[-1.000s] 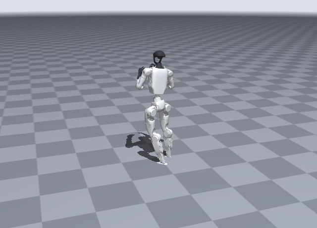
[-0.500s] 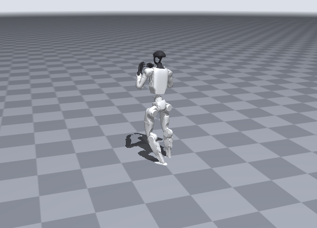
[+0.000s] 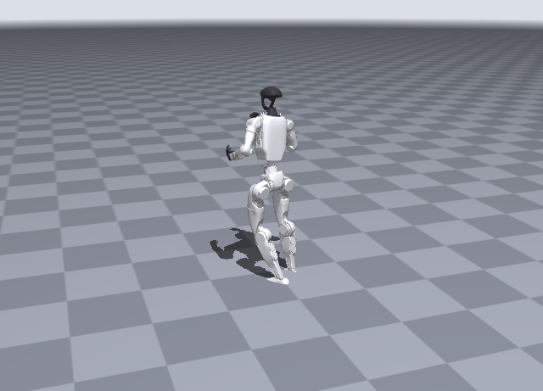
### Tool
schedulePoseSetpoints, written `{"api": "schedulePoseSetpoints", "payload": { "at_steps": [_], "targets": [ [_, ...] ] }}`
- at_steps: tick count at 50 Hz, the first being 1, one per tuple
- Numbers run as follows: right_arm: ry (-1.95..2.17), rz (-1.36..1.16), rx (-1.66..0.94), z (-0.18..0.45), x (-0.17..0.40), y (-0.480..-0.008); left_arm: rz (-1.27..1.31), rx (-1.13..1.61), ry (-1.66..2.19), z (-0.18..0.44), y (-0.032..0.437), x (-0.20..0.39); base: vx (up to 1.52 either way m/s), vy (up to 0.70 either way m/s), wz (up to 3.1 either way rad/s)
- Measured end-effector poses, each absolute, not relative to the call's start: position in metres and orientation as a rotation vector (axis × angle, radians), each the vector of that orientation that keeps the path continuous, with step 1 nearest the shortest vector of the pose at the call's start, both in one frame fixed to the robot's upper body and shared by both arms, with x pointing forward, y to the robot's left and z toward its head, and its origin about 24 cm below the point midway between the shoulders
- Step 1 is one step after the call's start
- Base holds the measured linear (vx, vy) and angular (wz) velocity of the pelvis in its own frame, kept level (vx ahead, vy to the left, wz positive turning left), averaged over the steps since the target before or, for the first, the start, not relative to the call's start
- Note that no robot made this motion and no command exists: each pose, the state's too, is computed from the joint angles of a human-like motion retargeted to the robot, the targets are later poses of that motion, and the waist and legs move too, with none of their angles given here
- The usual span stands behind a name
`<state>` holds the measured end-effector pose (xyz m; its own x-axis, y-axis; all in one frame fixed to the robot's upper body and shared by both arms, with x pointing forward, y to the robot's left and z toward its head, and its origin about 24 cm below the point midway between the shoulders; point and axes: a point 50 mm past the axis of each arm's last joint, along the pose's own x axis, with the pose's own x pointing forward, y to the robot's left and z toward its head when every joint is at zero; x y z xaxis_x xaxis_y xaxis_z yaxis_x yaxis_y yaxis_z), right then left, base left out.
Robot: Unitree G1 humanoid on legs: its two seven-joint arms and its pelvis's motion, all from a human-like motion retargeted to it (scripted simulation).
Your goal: Dance
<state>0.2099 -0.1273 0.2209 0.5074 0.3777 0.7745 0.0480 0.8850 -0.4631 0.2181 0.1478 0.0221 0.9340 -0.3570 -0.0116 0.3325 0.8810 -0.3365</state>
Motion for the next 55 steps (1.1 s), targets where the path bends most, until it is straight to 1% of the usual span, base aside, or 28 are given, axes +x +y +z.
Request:
{"api": "schedulePoseSetpoints", "payload": {
  "at_steps": [4, 12, 17, 22, 26, 33, 38, 43, 48, 55],
  "targets": [
    [-0.883, 0.229, -0.486, 0.198, 0.214, -0.135, -0.392, -0.268, 0.011, 0.036, 0.149, 0.224, 0.00, 0.00, 0.00],
    [-0.643, 0.238, -0.518, 0.163, 0.216, -0.157, -0.405, -0.116, -0.287, 0.100, 0.147, 0.247, -0.02, -0.02, 0.13],
    [-0.594, 0.203, -0.524, 0.160, 0.216, -0.171, -0.337, -0.132, -0.448, 0.133, 0.147, 0.253, -0.06, -0.03, 0.03],
    [-0.641, 0.080, -0.485, 0.174, 0.214, -0.189, -0.241, -0.236, -0.535, 0.147, 0.150, 0.252, -0.02, 0.00, -0.06],
    [-0.739, -0.072, -0.411, 0.193, 0.210, -0.204, -0.155, -0.351, -0.540, 0.145, 0.156, 0.249, 0.00, 0.03, -0.10],
    [-0.958, -0.377, -0.289, 0.226, 0.194, -0.227, -0.009, -0.525, -0.433, 0.116, 0.162, 0.238, 0.01, 0.09, -0.16],
    [-1.071, -0.598, -0.277, 0.239, 0.185, -0.241, 0.068, -0.556, -0.392, 0.104, 0.164, 0.233, -0.01, 0.11, -0.02],
    [-1.098, -0.783, -0.317, 0.239, 0.180, -0.253, 0.134, -0.534, -0.409, 0.106, 0.166, 0.231, -0.04, 0.12, 0.05],
    [-1.045, -0.837, -0.368, 0.226, 0.184, -0.255, 0.177, -0.422, -0.439, 0.112, 0.167, 0.232, -0.05, 0.12, -0.09],
    [-0.975, -0.756, -0.450, 0.212, 0.194, -0.246, 0.159, -0.236, -0.384, 0.101, 0.159, 0.230, -0.02, 0.09, -0.01]
  ]
}}
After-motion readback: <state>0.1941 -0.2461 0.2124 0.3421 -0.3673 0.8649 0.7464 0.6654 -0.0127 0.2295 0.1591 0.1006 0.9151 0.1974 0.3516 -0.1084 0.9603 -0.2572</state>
